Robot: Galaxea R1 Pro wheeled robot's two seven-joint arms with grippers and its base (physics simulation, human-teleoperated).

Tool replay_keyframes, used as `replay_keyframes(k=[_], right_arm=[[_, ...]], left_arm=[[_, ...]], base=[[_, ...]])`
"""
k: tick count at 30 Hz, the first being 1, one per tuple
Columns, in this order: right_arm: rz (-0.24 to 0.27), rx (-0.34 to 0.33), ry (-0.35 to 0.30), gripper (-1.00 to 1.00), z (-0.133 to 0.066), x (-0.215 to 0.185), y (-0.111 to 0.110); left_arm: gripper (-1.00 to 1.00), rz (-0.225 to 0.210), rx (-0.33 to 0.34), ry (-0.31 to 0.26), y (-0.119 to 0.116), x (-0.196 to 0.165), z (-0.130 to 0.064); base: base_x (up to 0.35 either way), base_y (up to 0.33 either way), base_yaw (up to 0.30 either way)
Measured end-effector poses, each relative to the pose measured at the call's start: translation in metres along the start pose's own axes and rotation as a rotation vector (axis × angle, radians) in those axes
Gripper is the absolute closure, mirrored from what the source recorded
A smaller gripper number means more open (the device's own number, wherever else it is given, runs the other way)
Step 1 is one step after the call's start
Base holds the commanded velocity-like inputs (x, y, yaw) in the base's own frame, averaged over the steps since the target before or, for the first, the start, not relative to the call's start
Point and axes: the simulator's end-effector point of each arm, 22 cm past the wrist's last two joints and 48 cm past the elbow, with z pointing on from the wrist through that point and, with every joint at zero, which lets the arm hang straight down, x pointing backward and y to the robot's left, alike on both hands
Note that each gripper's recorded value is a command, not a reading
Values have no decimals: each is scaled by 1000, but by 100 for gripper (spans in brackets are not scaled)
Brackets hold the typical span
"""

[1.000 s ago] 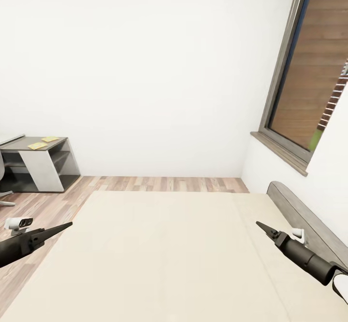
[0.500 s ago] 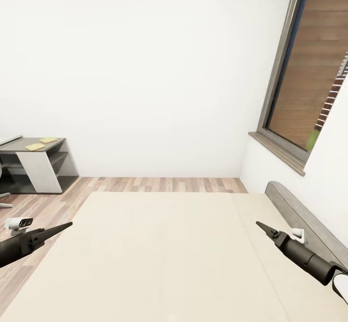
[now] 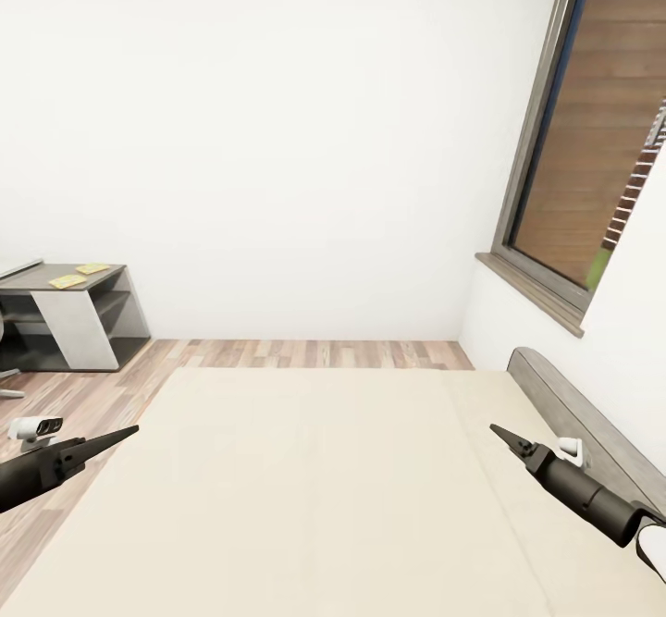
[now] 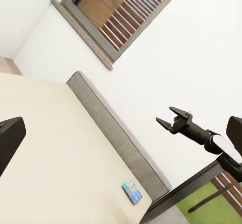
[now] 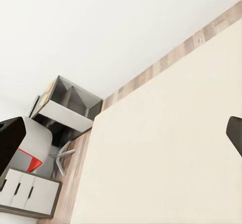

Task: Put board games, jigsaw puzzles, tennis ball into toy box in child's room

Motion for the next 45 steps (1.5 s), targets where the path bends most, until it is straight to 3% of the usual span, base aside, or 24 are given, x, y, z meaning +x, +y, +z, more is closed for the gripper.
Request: replay_keyframes(k=[26, 45], right_arm=[[0, 0, 0, -100, 0, 0, 0], [0, -1, 0, -100, 0, 0, 0]], left_arm=[[-100, 0, 0, 0, 0, 0, 0], [-100, -1, 1, 0, 0, 0, 0]], base=[[-13, -3, 0], [0, -157, 0]])
